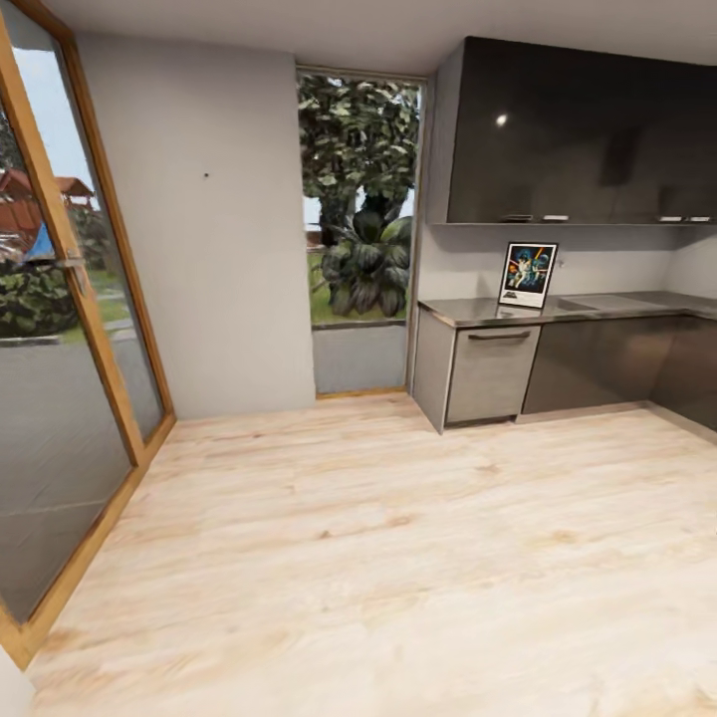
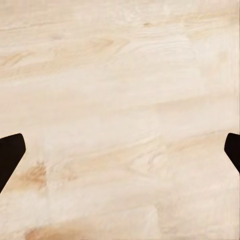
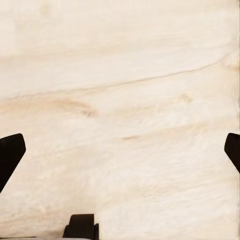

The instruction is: Pick up the poster from the kitchen countertop and hang it on one of the wall nails in the kitchen.

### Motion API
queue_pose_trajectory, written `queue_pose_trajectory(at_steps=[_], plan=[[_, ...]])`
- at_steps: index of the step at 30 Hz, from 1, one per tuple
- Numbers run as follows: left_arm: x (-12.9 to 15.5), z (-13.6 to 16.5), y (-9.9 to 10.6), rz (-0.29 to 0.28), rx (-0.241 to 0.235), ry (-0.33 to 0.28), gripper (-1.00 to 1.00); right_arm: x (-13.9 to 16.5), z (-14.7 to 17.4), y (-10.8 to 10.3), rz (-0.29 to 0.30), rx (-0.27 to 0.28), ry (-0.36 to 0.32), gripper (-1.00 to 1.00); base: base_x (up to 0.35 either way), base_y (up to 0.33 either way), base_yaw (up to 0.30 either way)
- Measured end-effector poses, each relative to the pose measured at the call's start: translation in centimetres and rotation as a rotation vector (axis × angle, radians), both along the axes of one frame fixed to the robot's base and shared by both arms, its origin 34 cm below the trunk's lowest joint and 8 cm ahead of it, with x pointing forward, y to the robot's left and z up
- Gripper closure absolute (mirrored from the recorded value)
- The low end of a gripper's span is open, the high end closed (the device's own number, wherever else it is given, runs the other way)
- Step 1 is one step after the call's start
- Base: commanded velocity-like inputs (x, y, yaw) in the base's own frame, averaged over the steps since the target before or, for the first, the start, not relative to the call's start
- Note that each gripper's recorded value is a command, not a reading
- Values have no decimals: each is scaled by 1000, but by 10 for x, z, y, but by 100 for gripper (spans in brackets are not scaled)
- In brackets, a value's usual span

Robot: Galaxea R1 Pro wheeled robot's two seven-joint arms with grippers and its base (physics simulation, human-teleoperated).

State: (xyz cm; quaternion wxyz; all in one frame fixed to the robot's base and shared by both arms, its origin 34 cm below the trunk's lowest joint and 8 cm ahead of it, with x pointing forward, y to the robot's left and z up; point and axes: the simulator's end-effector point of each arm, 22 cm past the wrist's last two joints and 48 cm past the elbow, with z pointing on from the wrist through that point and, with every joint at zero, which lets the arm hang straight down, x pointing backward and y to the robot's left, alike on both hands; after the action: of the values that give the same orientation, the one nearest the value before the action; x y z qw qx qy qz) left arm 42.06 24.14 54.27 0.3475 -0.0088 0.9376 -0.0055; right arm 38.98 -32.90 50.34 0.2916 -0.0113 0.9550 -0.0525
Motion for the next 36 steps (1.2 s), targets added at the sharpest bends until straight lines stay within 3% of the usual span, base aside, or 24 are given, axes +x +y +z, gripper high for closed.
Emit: queue_pose_trajectory(at_steps=[12,36], plan=[[0,0,0,0,0,0,-100,0,0,0,0,0,0,-100,270,-206,-228],[0,0,0,0,0,0,-100,0,0,0,2,-1,1,-100,261,-207,-8]])
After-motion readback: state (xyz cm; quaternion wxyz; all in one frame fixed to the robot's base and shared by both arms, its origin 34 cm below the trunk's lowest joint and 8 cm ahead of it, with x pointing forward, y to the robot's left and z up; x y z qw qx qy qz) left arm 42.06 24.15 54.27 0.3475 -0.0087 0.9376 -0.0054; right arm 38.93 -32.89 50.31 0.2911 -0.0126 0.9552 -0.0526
